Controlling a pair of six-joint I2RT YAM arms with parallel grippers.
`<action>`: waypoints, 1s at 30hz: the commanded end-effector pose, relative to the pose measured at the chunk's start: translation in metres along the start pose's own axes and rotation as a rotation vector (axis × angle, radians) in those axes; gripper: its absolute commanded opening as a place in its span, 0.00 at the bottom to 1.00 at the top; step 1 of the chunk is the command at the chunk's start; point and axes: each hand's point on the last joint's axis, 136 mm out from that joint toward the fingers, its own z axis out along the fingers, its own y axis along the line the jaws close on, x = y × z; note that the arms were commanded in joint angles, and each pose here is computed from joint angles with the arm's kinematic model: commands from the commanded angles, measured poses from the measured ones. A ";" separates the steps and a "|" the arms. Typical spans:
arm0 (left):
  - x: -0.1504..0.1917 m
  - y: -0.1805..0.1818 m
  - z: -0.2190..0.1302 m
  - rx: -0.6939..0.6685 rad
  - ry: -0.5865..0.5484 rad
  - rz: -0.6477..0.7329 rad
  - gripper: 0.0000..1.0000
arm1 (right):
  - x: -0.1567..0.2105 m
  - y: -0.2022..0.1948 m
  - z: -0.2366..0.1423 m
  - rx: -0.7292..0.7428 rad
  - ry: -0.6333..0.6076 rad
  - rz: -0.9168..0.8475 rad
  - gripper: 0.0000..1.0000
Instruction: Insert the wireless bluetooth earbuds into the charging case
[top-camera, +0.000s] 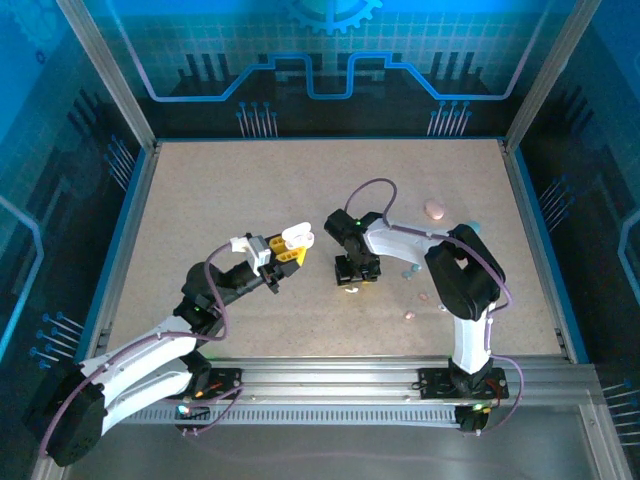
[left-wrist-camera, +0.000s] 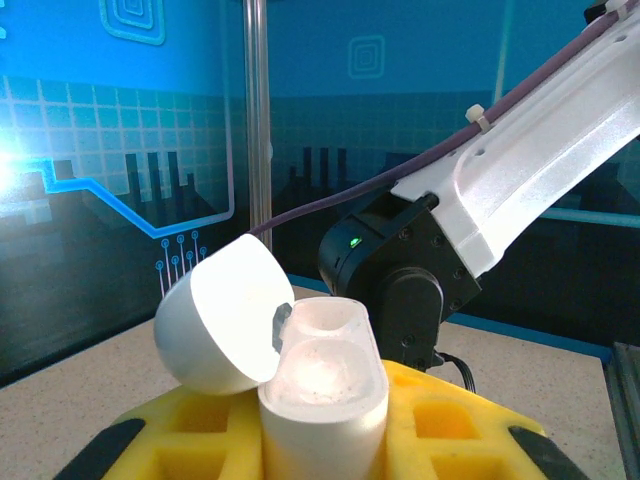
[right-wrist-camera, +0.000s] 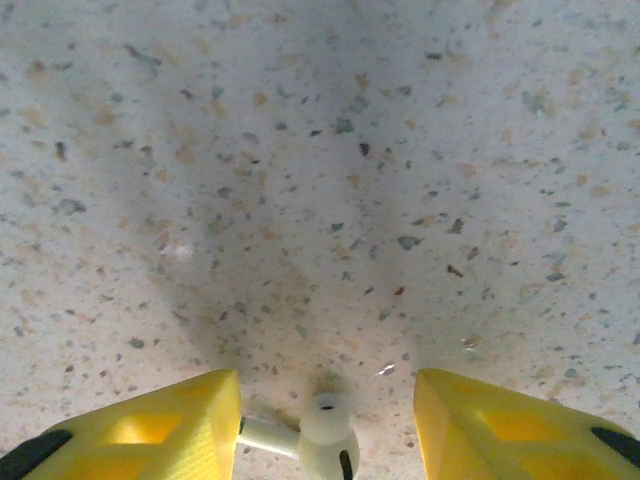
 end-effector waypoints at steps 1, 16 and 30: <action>-0.024 -0.003 0.001 0.009 -0.067 0.018 0.15 | 0.010 -0.010 0.010 0.048 0.050 0.027 0.50; -0.025 -0.003 0.003 0.013 -0.066 0.012 0.15 | 0.032 -0.010 -0.006 0.015 0.072 -0.057 0.50; -0.027 -0.003 0.003 0.015 -0.070 0.010 0.15 | 0.028 -0.022 -0.017 0.029 0.034 -0.045 0.49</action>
